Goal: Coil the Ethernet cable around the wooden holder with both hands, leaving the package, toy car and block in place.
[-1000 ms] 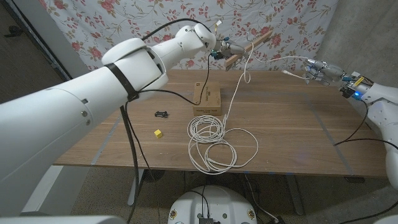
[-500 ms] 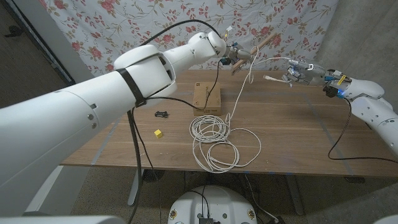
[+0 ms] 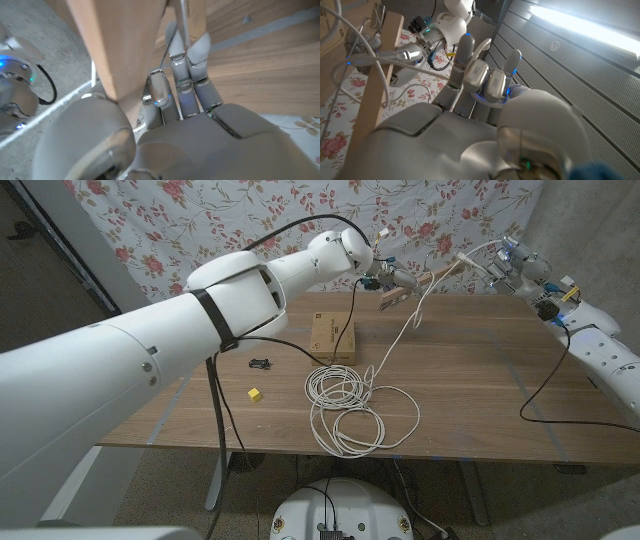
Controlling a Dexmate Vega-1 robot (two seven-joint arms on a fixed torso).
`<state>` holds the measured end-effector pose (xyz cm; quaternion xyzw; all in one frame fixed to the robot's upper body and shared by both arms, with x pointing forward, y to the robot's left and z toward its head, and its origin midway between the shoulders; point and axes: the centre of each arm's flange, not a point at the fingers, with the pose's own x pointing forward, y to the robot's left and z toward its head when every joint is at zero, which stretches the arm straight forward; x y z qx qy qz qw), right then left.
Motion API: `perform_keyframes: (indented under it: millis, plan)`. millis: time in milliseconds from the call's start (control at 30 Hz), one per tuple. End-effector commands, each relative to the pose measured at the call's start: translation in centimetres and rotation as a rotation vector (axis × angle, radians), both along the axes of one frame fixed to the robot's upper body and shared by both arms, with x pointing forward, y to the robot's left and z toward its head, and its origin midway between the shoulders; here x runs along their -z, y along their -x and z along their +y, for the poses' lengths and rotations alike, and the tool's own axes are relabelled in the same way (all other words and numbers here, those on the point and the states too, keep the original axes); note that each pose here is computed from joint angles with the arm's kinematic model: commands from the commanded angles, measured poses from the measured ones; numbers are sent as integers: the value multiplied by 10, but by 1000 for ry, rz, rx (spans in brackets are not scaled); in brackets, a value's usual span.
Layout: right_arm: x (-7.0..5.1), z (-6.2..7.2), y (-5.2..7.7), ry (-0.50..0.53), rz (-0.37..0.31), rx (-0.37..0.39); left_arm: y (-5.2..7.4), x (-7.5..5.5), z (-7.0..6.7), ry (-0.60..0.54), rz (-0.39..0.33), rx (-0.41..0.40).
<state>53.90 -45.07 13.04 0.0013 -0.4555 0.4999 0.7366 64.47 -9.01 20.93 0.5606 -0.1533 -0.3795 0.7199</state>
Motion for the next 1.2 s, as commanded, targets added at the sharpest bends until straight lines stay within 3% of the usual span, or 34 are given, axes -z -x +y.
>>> perform_keyframes:
  millis: [33,267,533,800,1200]
  plan:
    - [-7,-30,-4,-125,12,14,32,31,11,-295,265,224]
    - [-20,-51,5,-175,-16,40,39,45,24,-366,346,306]
    - [-52,-63,16,-127,14,133,37,51,36,-369,380,326]
    - [-83,-70,15,-102,77,238,37,53,40,-371,390,340]
    - [-126,-87,3,-214,145,364,39,53,46,-377,404,374]
